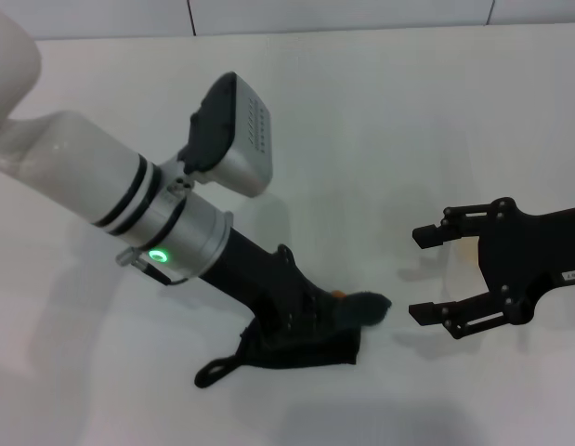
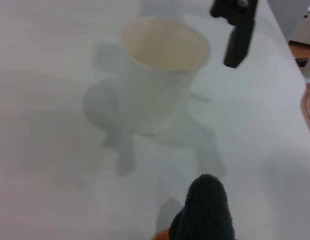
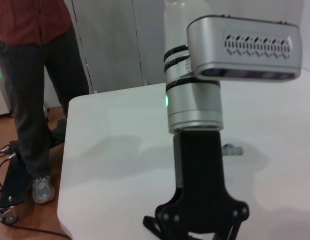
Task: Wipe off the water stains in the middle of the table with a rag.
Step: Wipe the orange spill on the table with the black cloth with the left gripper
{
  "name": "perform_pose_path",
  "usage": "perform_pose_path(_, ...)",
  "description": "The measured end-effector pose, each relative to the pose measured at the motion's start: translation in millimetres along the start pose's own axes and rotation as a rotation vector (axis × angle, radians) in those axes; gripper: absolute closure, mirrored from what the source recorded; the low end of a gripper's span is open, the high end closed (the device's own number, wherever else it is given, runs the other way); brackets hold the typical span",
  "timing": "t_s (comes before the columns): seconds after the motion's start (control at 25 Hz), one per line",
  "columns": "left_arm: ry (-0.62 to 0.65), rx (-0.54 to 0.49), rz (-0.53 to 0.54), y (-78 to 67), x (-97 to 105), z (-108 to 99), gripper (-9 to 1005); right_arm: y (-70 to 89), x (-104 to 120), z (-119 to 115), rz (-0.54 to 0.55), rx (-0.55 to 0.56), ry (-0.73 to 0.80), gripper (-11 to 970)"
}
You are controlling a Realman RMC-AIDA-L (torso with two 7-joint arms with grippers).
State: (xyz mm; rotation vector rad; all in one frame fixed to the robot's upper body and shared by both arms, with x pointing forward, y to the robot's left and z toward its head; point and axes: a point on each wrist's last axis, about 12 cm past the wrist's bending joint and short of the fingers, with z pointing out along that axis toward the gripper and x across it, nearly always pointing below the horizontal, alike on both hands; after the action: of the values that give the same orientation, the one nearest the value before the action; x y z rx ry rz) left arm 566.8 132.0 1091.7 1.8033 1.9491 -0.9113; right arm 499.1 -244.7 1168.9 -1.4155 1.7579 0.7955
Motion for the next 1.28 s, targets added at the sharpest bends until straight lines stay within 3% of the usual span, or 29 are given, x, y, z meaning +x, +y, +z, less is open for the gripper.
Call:
perform_pose_path(0.44,0.008,0.04,0.026,-7.6,-2.3,10.3,948,0.0,0.0,-0.3,-0.003,0.001,0.0,123)
perform_pose_path(0.72,0.013,-0.031,0.023,1.6,-0.5,6.7,947,0.1,0.6,-0.3,-0.002,0.001,0.0,123)
perform_pose_path(0.92,0.019,-0.126,0.003,15.1,4.7,-4.2,947,1.0,0.8,-0.2,0.002,-0.002,-0.008,123)
perform_pose_path(1.28,0.018,-0.211,-0.043,27.9,12.5,-23.5,946,2.7,2.7,-0.7,0.009,-0.006,-0.009,123)
